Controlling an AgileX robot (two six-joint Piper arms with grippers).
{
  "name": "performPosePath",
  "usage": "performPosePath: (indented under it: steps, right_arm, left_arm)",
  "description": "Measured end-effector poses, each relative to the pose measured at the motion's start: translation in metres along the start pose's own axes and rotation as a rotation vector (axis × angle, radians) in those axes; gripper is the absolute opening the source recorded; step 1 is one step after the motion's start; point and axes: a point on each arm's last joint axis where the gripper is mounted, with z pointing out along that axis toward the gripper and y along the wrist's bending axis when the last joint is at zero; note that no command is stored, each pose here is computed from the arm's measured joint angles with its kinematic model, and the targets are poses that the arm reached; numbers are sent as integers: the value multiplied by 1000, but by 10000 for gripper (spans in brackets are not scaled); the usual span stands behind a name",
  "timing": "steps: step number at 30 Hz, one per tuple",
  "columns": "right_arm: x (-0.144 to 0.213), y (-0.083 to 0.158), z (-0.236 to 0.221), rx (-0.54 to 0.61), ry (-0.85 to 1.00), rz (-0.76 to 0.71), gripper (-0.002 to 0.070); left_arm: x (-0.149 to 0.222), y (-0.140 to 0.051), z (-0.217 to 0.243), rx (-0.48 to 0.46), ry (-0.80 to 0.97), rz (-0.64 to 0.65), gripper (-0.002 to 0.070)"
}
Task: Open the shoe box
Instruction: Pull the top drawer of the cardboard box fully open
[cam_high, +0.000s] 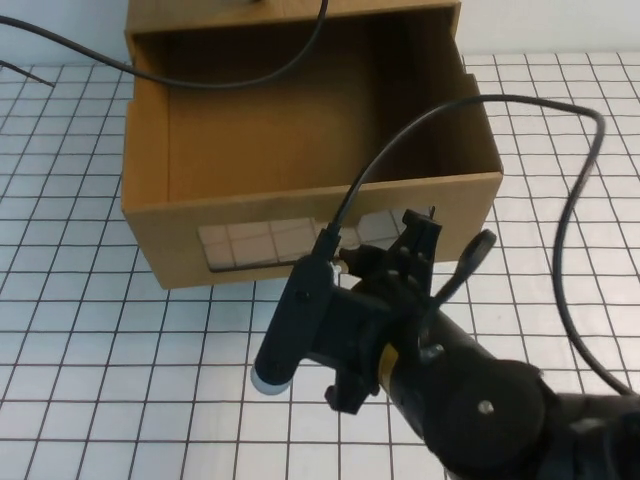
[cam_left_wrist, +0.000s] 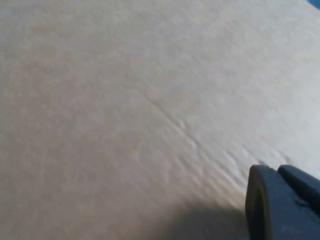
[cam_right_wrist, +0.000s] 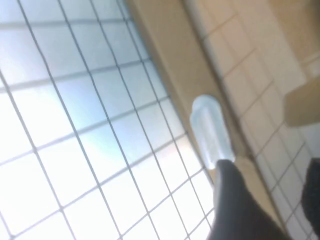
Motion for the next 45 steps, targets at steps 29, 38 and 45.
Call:
performPosePath:
  steps: [29,38,45]
  right_arm:
    - [104,-146,-87,92,494,711,-10]
    - [129,-163,-141,6,378,947,-13]
    - [135,-143,-185,30,143,1005,-13]
  left_arm:
    - [19,-89,-165,-153,-190,163,-2]
    - [131,-121,-211,-310,-361,215,-2]
    - [229,-141,-236,-428,-567,237,-2]
